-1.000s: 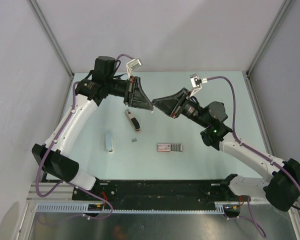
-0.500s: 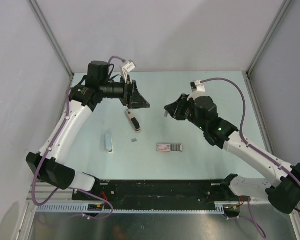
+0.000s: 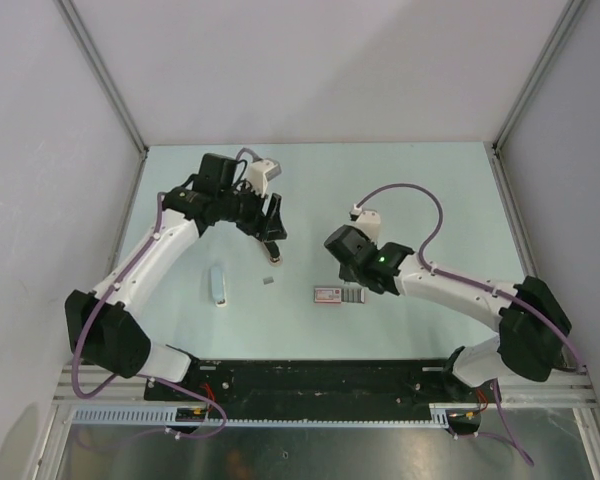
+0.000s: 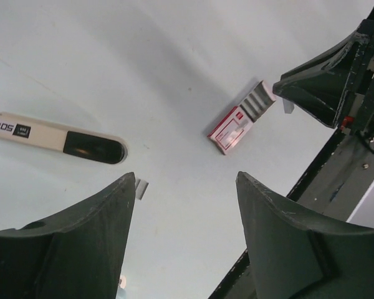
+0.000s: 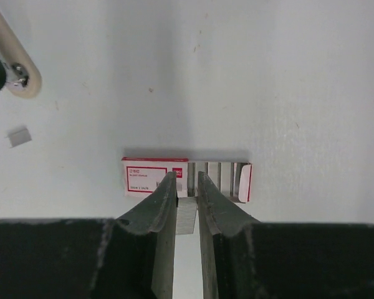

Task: Unload the staples from the stapler

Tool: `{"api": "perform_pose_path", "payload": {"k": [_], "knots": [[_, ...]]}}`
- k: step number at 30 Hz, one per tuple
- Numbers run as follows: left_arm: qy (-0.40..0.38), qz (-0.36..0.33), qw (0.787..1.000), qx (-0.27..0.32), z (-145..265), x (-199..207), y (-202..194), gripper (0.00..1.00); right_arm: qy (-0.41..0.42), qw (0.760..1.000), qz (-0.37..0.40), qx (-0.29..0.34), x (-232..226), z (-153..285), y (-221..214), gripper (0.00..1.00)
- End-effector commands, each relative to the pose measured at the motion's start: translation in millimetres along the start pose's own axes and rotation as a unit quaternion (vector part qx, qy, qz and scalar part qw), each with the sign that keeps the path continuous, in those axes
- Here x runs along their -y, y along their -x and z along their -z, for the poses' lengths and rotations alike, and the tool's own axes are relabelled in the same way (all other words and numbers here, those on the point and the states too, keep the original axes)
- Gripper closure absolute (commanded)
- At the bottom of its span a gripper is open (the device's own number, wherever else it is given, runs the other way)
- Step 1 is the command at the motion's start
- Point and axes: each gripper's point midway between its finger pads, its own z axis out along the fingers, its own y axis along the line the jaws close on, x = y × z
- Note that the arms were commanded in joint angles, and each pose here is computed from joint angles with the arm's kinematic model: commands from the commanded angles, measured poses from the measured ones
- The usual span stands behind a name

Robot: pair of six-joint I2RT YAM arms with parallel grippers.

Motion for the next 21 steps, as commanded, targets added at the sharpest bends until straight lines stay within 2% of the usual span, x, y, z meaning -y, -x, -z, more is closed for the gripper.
{"api": "perform_pose_path", "payload": {"k": [1,21], "knots": [[0.018,-0.047,0.999,0.001,2.7,-5.0,-4.9,0.30,-0.042,0.998,-0.036,0.017,1.5,-6.1,-0.3,1.00],[0.014,-0.049,0.999,-0.019,-1.9,-3.3,-25.9,0.31,-0.106,0.994,-0.010,0.006,6.3,-44.9,-37.3,1.00]]}}
